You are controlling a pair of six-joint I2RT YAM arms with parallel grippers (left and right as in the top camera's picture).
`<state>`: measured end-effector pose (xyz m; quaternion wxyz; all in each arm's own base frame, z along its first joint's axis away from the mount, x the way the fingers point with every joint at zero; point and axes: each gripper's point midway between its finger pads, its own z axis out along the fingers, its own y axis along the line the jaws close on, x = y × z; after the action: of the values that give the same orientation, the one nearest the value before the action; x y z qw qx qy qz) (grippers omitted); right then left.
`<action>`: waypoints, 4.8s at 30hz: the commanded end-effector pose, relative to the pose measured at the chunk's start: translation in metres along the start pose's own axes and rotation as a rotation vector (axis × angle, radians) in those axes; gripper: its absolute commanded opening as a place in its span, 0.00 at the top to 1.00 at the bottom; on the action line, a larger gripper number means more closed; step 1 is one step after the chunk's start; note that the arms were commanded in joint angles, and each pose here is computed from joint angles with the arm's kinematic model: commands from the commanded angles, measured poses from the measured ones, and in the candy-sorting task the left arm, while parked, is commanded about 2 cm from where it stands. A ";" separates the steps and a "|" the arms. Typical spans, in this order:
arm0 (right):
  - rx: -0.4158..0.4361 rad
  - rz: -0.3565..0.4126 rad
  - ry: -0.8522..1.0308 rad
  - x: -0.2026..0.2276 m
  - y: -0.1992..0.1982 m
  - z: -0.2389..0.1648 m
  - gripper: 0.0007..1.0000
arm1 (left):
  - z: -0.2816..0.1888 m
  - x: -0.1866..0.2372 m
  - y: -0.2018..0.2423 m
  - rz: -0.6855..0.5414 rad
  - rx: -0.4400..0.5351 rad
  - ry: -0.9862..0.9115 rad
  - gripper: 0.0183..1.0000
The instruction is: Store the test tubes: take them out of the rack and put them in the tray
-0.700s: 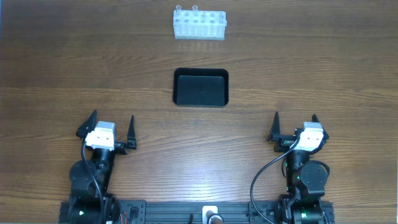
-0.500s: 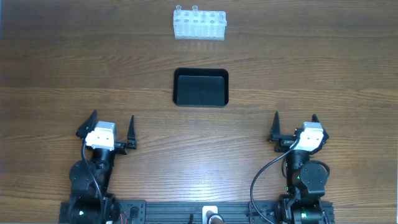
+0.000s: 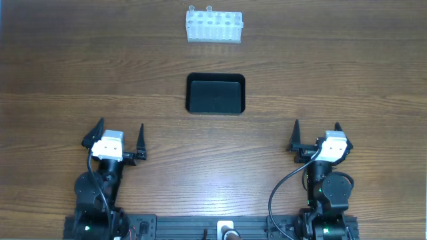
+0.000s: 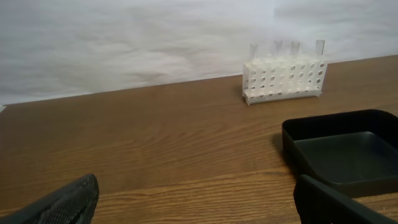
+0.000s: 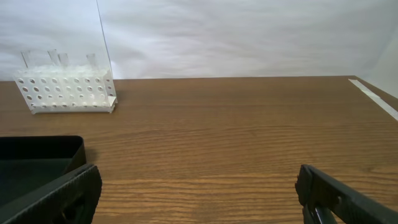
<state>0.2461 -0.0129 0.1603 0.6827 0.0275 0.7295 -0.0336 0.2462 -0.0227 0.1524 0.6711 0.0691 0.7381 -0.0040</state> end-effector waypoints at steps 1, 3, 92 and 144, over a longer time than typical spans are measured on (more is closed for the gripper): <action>-0.003 0.003 0.012 0.004 0.000 0.001 0.01 | 0.000 0.001 -0.001 0.007 0.006 0.000 0.00; -0.003 0.003 0.012 0.004 0.000 0.001 0.01 | 0.000 0.001 -0.001 0.007 0.006 -0.001 0.00; -0.003 0.003 0.012 0.004 0.000 0.001 0.01 | 0.334 -0.067 -0.100 -0.196 0.033 0.506 0.00; -0.003 0.003 0.012 0.004 0.000 0.001 0.01 | 0.406 -0.014 -0.131 -0.194 0.038 0.537 0.44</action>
<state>0.2462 -0.0118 0.1596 0.6816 0.0254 0.7306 -0.0311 0.6327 -0.1845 0.1135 0.4424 0.0062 0.8953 -0.0518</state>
